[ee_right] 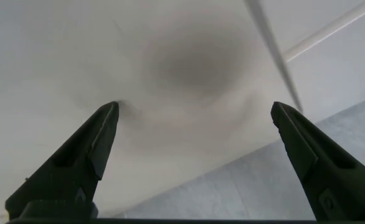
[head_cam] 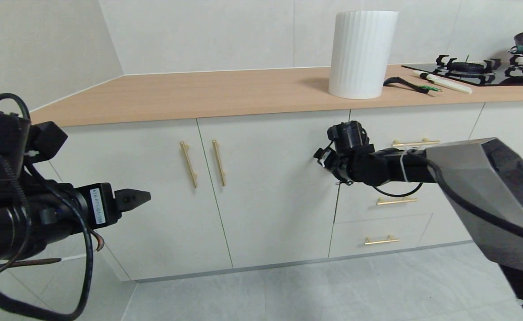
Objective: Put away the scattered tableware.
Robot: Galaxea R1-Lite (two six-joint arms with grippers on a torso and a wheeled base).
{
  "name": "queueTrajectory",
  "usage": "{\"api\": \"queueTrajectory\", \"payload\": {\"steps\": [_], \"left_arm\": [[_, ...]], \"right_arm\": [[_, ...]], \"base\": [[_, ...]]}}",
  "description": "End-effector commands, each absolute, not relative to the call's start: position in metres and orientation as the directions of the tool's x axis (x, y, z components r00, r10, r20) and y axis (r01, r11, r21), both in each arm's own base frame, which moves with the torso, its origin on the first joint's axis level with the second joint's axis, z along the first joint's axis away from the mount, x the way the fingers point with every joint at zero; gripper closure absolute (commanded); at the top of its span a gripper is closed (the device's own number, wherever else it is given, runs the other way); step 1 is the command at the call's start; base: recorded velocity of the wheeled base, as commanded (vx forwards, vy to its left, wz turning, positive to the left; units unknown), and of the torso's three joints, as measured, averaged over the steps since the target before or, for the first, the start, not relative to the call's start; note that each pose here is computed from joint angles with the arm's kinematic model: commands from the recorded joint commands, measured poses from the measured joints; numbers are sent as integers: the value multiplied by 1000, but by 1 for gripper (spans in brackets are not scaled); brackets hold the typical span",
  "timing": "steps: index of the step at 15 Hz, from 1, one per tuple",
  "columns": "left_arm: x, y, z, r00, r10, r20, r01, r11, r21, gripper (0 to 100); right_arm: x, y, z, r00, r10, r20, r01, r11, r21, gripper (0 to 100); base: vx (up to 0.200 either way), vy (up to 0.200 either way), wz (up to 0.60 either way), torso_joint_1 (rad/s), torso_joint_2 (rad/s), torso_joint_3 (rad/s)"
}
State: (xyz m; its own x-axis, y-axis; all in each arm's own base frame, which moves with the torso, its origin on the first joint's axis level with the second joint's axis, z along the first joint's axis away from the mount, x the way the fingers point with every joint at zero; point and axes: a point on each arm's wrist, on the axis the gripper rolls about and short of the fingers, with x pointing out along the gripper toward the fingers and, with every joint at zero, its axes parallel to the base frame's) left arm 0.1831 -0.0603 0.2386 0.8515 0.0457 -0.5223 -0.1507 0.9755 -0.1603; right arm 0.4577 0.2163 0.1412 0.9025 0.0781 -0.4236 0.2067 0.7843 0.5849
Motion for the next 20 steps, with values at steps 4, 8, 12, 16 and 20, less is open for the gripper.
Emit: {"api": "queueTrajectory", "payload": {"steps": [4, 8, 12, 16, 20], "left_arm": [[133, -40, 248, 903, 59, -426, -148, 973, -180, 0], [61, -13, 210, 926, 70, -372, -73, 997, 6, 0], [17, 4, 194, 963, 104, -250, -101, 995, 24, 0], [-22, 13, 162, 969, 193, -154, -180, 979, 96, 0], [-40, 10, 122, 961, 263, -91, -249, 959, 136, 0]], "right_arm": [[336, 155, 253, 934, 46, -354, 166, 823, 544, 0], [209, 90, 295, 969, -80, -233, 169, 903, 395, 0], [90, 19, 322, 977, -212, 20, 200, 945, 258, 0], [-39, -22, 287, 924, -287, 254, 257, 956, 143, 0], [-76, -17, 227, 866, -422, 266, 396, 906, 151, 0]], "base": [[0, 0, 0, 0, 0, 0], [0, 0, 0, 0, 0, 0], [0, 0, 0, 0, 0, 0], [0, 0, 0, 0, 0, 0], [0, 0, 0, 0, 0, 0]]}}
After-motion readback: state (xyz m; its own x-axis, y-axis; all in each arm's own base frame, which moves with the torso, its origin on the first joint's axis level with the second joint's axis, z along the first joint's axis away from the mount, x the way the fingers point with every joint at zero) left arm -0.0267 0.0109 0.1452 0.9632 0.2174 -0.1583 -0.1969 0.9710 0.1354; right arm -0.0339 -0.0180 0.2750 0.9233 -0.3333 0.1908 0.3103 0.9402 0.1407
